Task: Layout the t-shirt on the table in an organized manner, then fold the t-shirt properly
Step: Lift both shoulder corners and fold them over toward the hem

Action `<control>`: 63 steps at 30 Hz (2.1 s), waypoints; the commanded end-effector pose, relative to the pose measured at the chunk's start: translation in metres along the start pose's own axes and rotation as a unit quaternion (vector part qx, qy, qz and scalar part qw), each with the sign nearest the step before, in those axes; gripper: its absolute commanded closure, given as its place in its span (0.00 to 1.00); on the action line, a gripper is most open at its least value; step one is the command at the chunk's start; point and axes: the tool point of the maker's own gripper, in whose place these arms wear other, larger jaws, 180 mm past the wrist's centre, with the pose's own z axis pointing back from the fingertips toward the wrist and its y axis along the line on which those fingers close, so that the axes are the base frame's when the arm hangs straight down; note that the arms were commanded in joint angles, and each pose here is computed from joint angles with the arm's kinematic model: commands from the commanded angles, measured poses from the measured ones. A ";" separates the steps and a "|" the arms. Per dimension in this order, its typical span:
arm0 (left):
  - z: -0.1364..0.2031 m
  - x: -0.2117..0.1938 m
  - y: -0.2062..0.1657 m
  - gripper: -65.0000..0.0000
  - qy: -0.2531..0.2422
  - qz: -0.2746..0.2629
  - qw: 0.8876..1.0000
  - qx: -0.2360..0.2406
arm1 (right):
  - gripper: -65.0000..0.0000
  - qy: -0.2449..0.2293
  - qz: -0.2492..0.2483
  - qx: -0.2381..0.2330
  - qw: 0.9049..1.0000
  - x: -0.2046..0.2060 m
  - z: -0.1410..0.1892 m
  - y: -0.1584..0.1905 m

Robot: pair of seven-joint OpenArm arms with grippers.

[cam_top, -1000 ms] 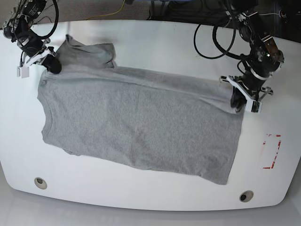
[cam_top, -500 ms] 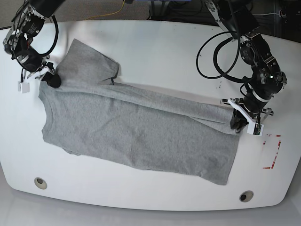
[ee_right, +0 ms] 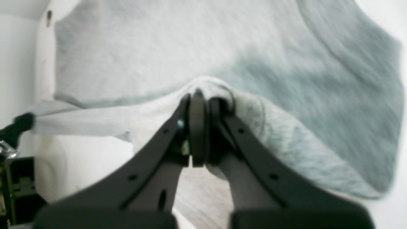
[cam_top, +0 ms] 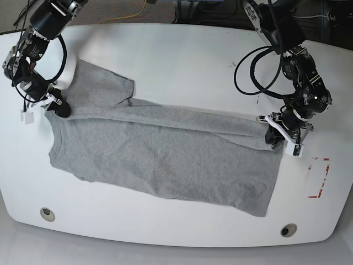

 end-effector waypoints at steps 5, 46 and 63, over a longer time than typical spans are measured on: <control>-0.008 0.024 -0.001 1.00 -0.045 0.010 0.999 -0.014 | 0.98 -0.036 0.004 0.012 0.999 0.036 0.001 0.002; -0.040 0.019 0.008 1.00 -0.031 0.028 0.998 -0.044 | 0.97 -0.059 0.093 -0.038 0.993 0.105 -0.037 0.028; -0.034 0.020 0.022 0.52 -0.030 0.019 0.999 -0.031 | 0.46 -0.042 0.114 -0.080 0.989 0.101 -0.038 0.014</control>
